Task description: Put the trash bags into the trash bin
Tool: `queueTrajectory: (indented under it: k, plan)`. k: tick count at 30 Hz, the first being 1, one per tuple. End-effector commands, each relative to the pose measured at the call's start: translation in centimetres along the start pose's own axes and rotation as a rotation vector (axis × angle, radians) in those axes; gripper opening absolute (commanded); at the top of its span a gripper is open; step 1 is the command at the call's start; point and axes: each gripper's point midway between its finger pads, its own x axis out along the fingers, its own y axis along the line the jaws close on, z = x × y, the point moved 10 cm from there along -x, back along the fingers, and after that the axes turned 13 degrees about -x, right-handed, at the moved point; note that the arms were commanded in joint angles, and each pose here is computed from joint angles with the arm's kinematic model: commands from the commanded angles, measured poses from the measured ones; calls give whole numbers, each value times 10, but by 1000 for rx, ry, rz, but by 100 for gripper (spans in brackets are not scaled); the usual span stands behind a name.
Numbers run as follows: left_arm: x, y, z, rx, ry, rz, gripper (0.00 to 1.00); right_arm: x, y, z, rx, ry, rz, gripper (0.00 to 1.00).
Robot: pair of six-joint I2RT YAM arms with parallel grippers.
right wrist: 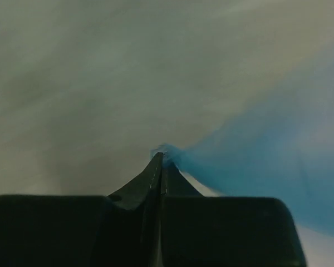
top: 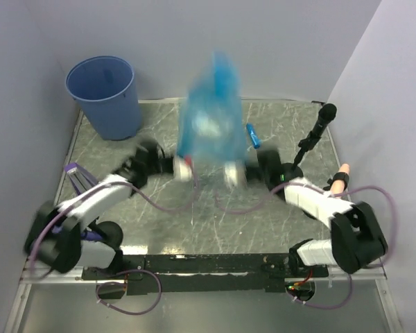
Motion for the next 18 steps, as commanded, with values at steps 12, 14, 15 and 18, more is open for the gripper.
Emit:
queueTrajectory:
  k: [12,14,15,18]
  plan:
    - [-16,-39,2,-324,41,-261,1,-58,17,15,362,-40,55,0]
    - [-22,-32,13,-354,-19,-224,1,-62,4,20,411,-71,0,0]
    - [-25,-27,21,-367,-55,-192,1,-64,-4,22,437,-85,-45,0]
    - [-26,-6,42,-501,-129,-65,1,-69,-36,28,566,-97,-153,0]
